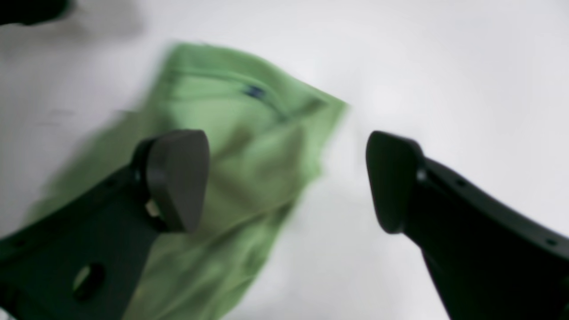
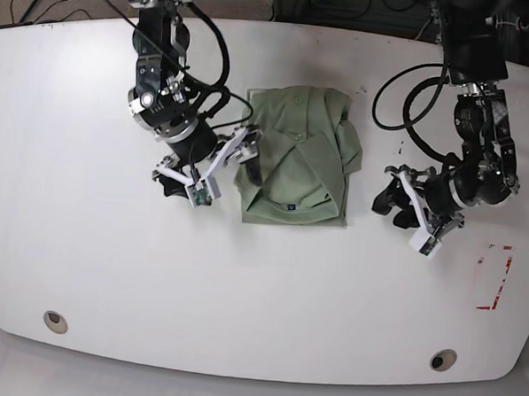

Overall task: Layout the t-shirt on the table in an organized manner, then fold the t-shirt properly
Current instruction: 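Open both grippers and withdraw them from the folded shirt, then grasp opposite sides of the green bundle with both grippers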

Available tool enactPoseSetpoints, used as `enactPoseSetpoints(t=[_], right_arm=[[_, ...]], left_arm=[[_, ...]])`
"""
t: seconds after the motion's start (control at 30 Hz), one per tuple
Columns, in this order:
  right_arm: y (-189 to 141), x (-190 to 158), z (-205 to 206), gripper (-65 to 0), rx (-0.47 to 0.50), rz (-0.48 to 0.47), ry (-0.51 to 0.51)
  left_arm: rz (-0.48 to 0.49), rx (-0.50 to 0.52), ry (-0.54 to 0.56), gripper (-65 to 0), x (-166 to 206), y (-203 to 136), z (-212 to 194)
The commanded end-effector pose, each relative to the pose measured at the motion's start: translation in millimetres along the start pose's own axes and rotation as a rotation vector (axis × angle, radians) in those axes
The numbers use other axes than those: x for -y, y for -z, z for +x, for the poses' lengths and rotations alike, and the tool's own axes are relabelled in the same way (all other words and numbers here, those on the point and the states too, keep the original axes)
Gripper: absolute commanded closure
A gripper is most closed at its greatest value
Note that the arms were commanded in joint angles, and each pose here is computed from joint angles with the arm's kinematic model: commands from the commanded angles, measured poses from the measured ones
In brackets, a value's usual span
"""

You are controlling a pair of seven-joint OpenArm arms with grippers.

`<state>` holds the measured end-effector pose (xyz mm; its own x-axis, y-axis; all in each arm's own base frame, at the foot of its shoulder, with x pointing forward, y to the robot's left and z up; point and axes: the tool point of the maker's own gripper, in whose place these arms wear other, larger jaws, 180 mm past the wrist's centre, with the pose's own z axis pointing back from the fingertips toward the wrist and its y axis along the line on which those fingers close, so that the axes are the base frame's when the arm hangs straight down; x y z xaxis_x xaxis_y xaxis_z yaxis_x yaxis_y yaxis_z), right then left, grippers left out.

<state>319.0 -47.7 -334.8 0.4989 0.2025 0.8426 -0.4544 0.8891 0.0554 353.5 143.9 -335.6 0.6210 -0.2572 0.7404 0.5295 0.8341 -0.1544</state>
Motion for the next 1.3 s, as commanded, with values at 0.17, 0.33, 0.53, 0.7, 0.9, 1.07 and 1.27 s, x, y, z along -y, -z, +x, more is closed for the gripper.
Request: enactPoseSetpoints(t=[0.17, 0.33, 0.53, 0.7, 0.9, 1.07, 1.27], right_arm=[[27.1, 12.1, 14.1, -53.3, 0.016, 0.018, 0.013], [38.2, 18.1, 10.4, -53.3, -0.010, 0.019, 0.023], [48.6, 21.9, 0.6, -53.1, -0.047, 0.025, 0.042], [53.7, 18.5, -3.6, -53.1, -0.059, 0.035, 0.053], [57.8, 7.3, 4.0, -53.1, -0.033, 0.054, 0.076], [59.5, -0.5, 7.2, -53.1, -0.024, 0.067, 0.085], [62.7, -5.5, 5.5, -53.1, -0.026, 0.076, 0.107]], left_arm=[[-0.063, 0.096, -0.039, -32.6, 18.0, 15.1, 29.2], [-0.102, 0.097, -0.081, -37.9, 27.7, 28.3, 28.4], [-0.151, 0.104, -0.128, -37.9, 36.5, 45.3, 37.2], [-0.168, 0.057, -0.136, -37.9, 40.3, 58.2, 29.5], [-0.178, 0.008, -0.107, -37.9, 48.0, 66.0, 21.4], [-0.197, -0.019, -0.088, -37.9, 57.1, 70.4, 15.4], [-0.196, -0.032, -0.085, -37.9, 56.4, 70.1, 10.6]])
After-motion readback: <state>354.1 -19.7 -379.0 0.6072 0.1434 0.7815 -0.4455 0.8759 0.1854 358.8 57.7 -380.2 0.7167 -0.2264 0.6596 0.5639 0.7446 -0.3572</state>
